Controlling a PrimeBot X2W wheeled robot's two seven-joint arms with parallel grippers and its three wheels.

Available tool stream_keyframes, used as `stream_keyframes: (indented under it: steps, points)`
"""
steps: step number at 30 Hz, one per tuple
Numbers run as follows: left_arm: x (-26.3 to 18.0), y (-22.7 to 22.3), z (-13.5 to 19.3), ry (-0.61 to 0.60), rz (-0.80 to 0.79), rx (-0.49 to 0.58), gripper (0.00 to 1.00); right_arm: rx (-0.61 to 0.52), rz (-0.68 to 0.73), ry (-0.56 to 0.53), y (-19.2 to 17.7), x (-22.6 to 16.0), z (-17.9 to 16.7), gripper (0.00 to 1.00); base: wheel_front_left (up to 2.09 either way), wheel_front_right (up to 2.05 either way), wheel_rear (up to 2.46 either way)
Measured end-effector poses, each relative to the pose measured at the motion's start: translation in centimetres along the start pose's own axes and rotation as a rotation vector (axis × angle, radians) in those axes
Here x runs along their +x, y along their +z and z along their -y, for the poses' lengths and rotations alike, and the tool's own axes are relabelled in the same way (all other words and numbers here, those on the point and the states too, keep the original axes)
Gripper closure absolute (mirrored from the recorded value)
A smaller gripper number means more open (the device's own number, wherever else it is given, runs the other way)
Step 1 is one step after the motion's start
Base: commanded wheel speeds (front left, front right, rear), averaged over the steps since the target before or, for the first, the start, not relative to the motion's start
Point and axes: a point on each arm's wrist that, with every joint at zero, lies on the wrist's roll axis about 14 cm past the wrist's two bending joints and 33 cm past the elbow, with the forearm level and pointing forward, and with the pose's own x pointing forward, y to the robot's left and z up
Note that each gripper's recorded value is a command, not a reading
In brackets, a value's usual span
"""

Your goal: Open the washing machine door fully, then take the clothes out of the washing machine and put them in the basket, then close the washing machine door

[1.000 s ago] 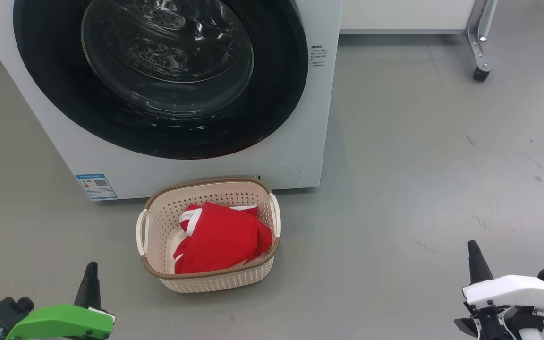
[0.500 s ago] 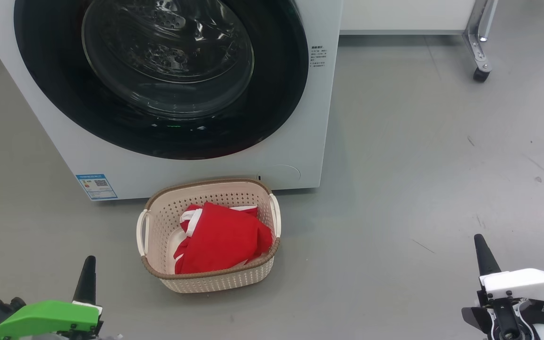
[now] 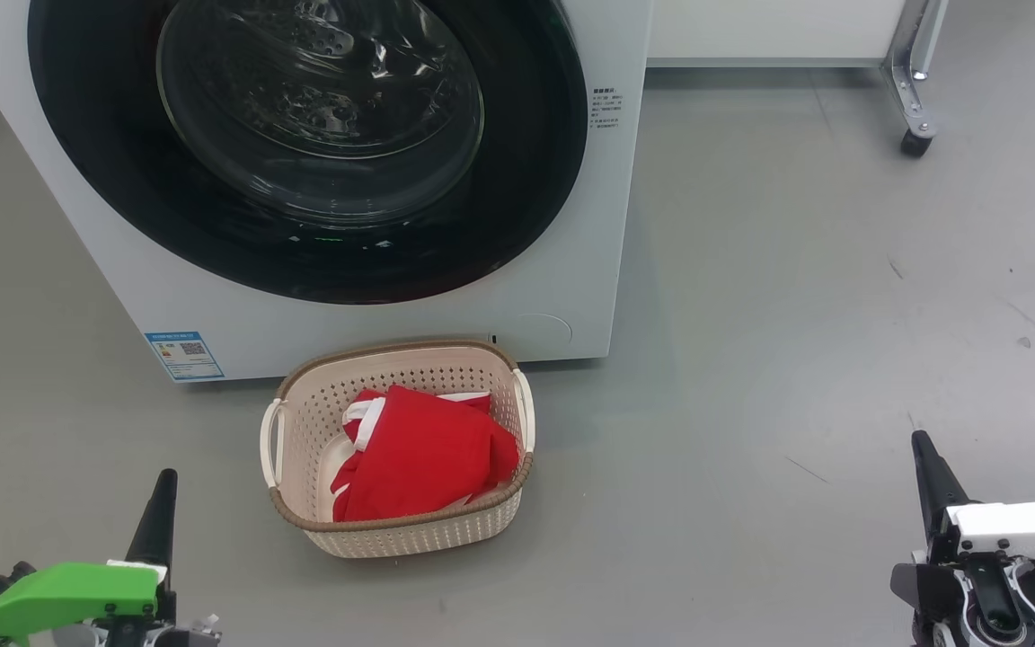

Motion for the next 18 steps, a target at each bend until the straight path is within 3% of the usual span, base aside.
stream_keyframes:
  steps: [10, 18]
  points:
    - [0.29, 0.49, 0.91, -0.04, 0.002, -0.13, 1.0, 0.13, 0.009, 0.031, 0.66, 0.38, -0.86, 1.0, 0.0, 0.0, 0.0]
    - [0.29, 0.47, 0.92, -0.04, 0.002, -0.13, 1.0, 0.136, 0.011, 0.036, 0.75, 0.38, -0.93, 1.0, 0.0, 0.0, 0.0]
